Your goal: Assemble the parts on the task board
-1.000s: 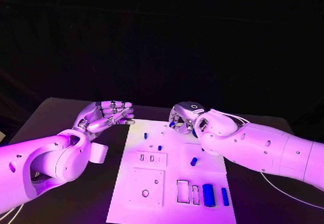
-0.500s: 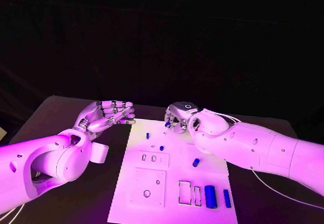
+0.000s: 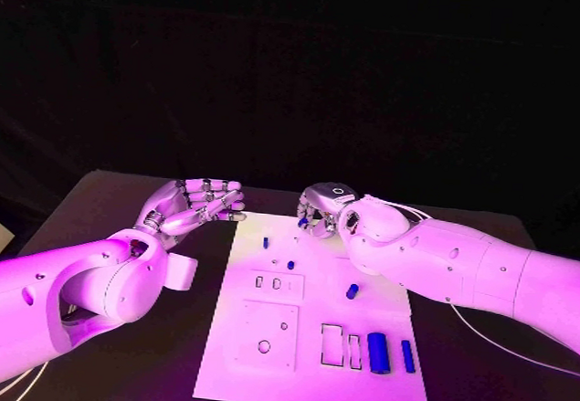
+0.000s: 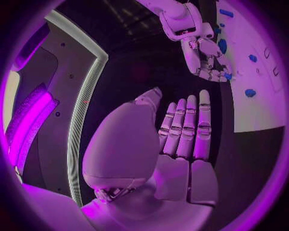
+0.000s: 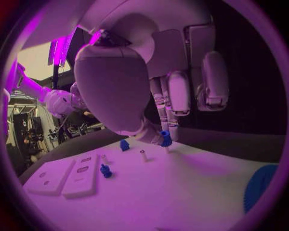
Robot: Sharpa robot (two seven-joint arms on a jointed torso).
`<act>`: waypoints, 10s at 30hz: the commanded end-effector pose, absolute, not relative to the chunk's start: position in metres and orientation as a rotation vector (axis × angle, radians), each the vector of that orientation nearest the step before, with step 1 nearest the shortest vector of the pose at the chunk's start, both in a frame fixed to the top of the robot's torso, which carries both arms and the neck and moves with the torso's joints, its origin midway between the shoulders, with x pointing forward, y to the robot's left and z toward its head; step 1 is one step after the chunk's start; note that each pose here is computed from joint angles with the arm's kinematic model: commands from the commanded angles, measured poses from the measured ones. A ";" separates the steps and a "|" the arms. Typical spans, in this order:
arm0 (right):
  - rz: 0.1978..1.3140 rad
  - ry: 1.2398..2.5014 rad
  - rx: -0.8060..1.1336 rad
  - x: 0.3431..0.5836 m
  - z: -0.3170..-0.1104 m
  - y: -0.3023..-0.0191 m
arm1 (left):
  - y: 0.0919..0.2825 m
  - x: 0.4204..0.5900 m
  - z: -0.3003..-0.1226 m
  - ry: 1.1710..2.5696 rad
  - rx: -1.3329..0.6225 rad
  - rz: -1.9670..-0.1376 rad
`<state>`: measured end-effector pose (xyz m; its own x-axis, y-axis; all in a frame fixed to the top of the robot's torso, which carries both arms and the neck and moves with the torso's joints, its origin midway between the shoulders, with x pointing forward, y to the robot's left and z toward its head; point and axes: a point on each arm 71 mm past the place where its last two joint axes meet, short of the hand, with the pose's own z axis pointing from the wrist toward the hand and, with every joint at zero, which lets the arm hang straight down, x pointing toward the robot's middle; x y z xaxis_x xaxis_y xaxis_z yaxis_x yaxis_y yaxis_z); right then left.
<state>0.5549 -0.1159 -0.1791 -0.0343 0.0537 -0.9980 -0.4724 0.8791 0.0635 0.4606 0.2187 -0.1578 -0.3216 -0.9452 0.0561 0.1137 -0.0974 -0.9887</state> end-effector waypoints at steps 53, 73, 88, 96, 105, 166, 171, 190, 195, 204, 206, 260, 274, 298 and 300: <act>0.453 1.536 -0.327 0.549 -0.175 -0.139 | 0.220 0.463 -0.152 1.305 -0.989 -1.588; 0.475 1.704 0.149 0.543 -0.161 -0.268 | 0.227 0.465 -0.154 1.302 -1.003 -1.578; 0.445 1.771 0.182 0.550 -0.180 -0.262 | 0.225 0.465 -0.154 1.305 -1.002 -1.585; 0.450 1.784 0.165 0.550 -0.189 -0.253 | 0.225 0.466 -0.154 1.306 -1.002 -1.585; 0.444 1.797 0.139 0.549 -0.196 -0.248 | 0.226 0.466 -0.155 1.306 -1.002 -1.583; 0.564 1.503 -0.205 0.510 -0.173 -0.152 | 0.225 0.465 -0.155 1.312 -1.002 -1.585; 0.572 1.496 -0.237 0.510 -0.174 -0.133 | 0.224 0.465 -0.155 1.312 -1.001 -1.588; 0.543 1.537 -0.269 0.521 -0.198 -0.102 | 0.222 0.465 -0.155 1.315 -1.000 -1.591; 0.537 1.543 -0.271 0.523 -0.202 -0.099 | 0.221 0.465 -0.155 1.315 -0.999 -1.592; 0.536 1.553 -0.279 0.525 -0.206 -0.094 | 0.221 0.466 -0.155 1.316 -0.999 -1.592; 0.535 1.556 -0.280 0.525 -0.207 -0.094 | 0.221 0.466 -0.155 1.316 -0.999 -1.593; 0.569 1.634 -0.236 0.526 -0.216 -0.104 | 0.223 0.466 -0.155 1.317 -1.002 -1.585; 0.555 1.682 -0.228 0.527 -0.220 -0.110 | 0.223 0.467 -0.155 1.316 -1.003 -1.583; 0.535 1.702 -0.227 0.525 -0.222 -0.119 | 0.225 0.467 -0.155 1.313 -1.004 -1.577; 0.538 1.688 -0.222 0.524 -0.221 -0.121 | 0.225 0.467 -0.155 1.312 -1.004 -1.576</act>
